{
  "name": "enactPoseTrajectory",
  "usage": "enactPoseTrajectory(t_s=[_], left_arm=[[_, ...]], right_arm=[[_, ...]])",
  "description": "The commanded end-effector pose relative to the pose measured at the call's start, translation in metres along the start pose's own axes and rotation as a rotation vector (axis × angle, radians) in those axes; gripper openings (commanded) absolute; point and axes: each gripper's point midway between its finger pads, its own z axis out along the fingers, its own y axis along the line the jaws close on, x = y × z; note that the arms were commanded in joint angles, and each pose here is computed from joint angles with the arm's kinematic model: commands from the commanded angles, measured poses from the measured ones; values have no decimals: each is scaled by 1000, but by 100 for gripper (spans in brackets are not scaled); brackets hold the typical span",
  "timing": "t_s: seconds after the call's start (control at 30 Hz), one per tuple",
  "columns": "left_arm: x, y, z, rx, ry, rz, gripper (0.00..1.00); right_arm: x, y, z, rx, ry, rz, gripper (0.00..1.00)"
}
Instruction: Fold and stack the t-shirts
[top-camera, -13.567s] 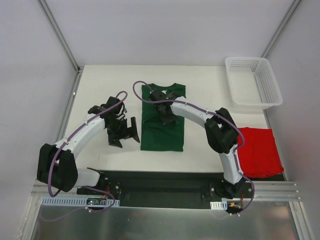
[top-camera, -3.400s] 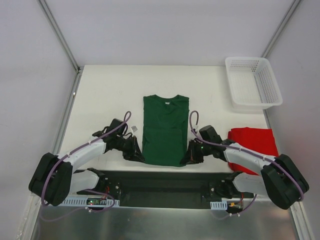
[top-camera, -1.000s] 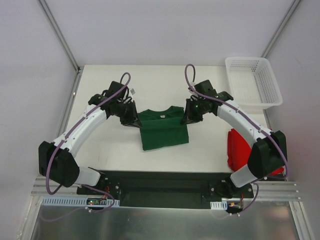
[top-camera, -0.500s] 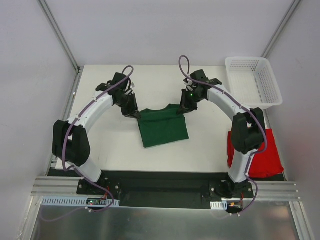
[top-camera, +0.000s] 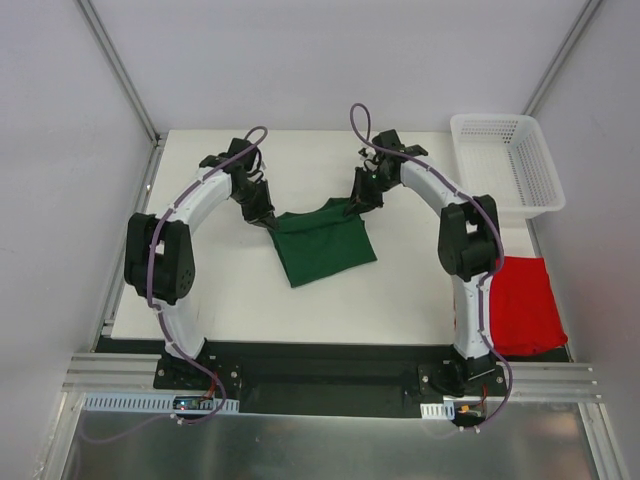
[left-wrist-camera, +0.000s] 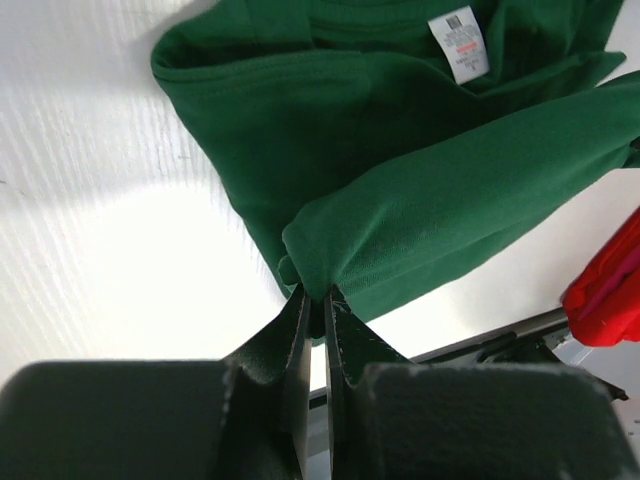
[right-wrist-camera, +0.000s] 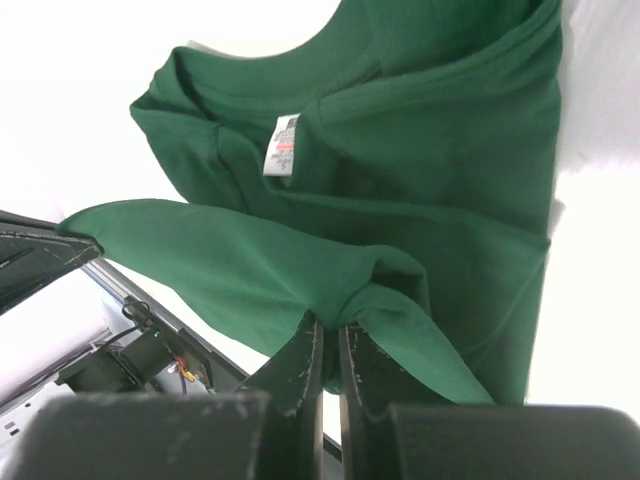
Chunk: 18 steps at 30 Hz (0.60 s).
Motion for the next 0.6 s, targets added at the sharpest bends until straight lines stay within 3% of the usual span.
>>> enactPoseTrajectory(t_s=[0.0, 0.5, 0.53, 0.57], left_arm=[[-17, 16, -3, -52, -21, 0, 0], [-44, 54, 20, -97, 6, -68, 0], [-47, 57, 22, -105, 1, -70, 0], [-49, 61, 25, -112, 7, -76, 15]], right_arm=[[-23, 8, -4, -45, -37, 7, 1], [-61, 15, 32, -120, -50, 85, 4], [-62, 14, 35, -118, -48, 96, 12], [-61, 13, 37, -115, -45, 109, 50]])
